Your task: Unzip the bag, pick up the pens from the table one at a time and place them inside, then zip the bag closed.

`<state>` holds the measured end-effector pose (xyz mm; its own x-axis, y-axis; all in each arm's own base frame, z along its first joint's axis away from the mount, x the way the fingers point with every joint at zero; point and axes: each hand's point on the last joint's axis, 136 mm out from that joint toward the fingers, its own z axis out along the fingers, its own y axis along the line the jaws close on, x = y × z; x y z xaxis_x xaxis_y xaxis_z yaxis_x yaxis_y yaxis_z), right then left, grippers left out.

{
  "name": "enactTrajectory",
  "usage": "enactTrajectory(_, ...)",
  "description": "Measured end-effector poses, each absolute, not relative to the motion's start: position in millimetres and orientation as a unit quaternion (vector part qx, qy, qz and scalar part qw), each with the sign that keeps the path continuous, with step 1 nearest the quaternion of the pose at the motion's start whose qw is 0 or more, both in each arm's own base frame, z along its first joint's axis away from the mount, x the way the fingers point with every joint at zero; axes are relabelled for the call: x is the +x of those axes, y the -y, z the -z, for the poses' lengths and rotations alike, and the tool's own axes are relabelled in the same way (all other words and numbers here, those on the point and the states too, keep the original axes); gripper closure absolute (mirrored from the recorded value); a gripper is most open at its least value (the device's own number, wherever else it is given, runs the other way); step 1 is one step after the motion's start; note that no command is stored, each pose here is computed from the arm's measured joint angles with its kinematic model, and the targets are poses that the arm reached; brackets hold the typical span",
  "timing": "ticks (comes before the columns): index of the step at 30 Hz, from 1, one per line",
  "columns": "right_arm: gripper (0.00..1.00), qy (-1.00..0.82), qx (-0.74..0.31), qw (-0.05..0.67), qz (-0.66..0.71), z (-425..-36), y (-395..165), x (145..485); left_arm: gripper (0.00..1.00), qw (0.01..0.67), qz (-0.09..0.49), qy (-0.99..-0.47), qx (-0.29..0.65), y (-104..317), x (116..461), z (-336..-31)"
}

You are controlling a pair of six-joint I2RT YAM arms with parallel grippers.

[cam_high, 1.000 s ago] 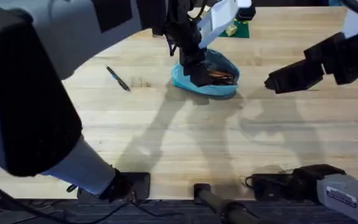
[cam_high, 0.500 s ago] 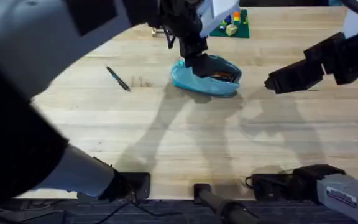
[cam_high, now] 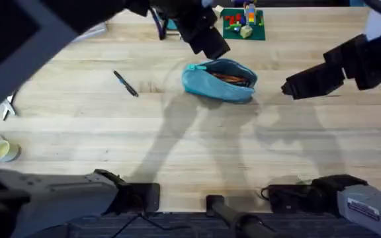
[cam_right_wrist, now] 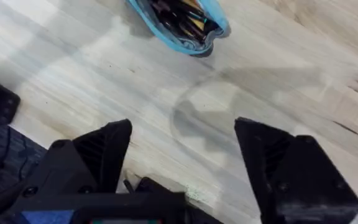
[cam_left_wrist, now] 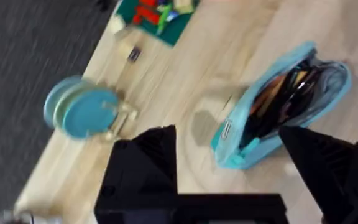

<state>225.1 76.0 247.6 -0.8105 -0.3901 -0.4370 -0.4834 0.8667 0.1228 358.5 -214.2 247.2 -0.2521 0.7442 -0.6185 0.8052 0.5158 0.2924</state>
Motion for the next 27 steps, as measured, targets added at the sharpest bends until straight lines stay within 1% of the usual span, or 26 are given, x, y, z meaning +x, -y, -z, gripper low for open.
enactTrajectory(3, 0.004, -0.944, -0.231, 0.203, -0.115, -248, -76, 225, 0.008, 0.364, 0.024, -0.823, 0.436, 197, 355, -255)
enactTrajectory(7, 0.004, -0.944, -0.231, 0.203, -0.115, -248, -76, 225, 0.008, 0.35, -0.015, -0.869, 0.35, 166, 348, -259)
enactTrajectory(11, 0.004, -0.944, -0.231, 0.203, -0.115, -248, -76, 225, 0.008, 0.335, -0.047, -0.903, 0.264, 139, 343, -257)
enactTrajectory(15, 0.004, -0.944, -0.231, 0.203, -0.115, -248, -76, 225, 0.008, 0.313, -0.056, -0.932, 0.173, 114, 339, -250)
enactTrajectory(21, 0.004, -0.944, -0.231, 0.203, -0.115, -248, -76, 225, 0.007, 0.279, -0.062, -0.958, 0.014, 67, 333, -240)
enactTrajectory(27, 0.004, -0.944, -0.231, 0.203, -0.115, -248, -76, 225, 0.008, 0.266, -0.06, -0.956, -0.11, 30, 332, -236)
